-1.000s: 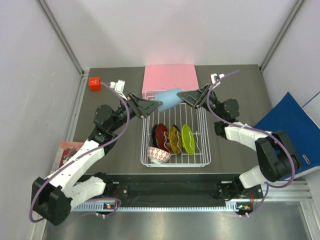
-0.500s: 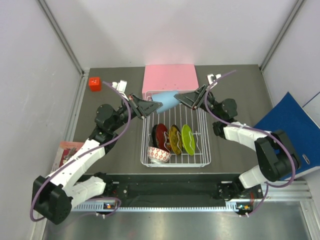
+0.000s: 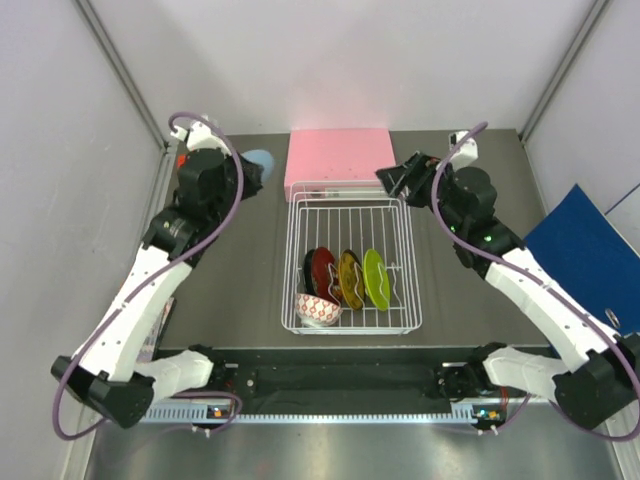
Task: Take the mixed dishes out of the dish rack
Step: Place the cup at the center of the board.
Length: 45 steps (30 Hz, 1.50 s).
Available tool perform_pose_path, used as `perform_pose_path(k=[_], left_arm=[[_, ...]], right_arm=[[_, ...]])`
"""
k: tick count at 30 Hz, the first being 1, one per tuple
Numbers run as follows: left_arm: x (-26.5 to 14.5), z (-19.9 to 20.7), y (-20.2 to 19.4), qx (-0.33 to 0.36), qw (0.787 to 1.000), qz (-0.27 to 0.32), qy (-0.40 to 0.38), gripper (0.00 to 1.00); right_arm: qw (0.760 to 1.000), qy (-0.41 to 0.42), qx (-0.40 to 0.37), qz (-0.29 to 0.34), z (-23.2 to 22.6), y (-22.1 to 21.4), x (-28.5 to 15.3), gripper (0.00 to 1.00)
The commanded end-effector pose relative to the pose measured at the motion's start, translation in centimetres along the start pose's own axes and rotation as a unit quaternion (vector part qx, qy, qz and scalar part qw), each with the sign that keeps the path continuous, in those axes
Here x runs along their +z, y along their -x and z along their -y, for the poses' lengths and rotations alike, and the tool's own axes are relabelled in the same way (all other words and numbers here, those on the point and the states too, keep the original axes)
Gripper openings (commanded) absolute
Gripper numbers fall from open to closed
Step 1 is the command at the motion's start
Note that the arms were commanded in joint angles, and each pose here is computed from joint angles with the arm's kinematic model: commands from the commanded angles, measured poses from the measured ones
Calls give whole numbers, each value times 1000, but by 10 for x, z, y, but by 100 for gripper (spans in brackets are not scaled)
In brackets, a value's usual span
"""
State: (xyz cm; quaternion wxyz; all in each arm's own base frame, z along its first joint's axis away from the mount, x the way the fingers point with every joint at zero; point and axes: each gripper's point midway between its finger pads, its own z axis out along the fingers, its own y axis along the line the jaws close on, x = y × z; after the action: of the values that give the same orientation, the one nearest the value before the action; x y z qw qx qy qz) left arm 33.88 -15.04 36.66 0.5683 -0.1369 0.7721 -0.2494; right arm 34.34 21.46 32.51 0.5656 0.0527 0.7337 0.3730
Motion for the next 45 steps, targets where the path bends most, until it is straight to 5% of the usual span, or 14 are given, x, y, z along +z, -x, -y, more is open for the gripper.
perform_pose_path(k=[1,10,23,32,37,39,43,45], left_arm=[[5,-120,-3,92,958,-28,271,0],[65,-225,-41,46,904,-124,406,0],[99,-326,-60,-18,884,-152,442,0],[120,-358,-83,-63,867,-212,447,0],[119,-353,-79,-65,871,-206,441,28],[118,-350,-73,-64,874,-200,438,29],[118,-340,-66,-71,881,-196,426,0],[117,-337,-64,-76,881,-193,425,0]], right_arm=[[985,-154,-80,-12,60,-6,-28,79],[977,-174,-113,-44,74,-26,-41,77],[954,-248,-165,-43,94,-24,-59,76],[952,-253,-165,-48,95,-25,-61,76],[952,-254,-163,-55,98,-31,-58,76],[952,-254,-162,-58,99,-33,-56,76],[952,-250,-162,-63,97,-35,-53,76],[953,-249,-162,-62,96,-35,-53,75]])
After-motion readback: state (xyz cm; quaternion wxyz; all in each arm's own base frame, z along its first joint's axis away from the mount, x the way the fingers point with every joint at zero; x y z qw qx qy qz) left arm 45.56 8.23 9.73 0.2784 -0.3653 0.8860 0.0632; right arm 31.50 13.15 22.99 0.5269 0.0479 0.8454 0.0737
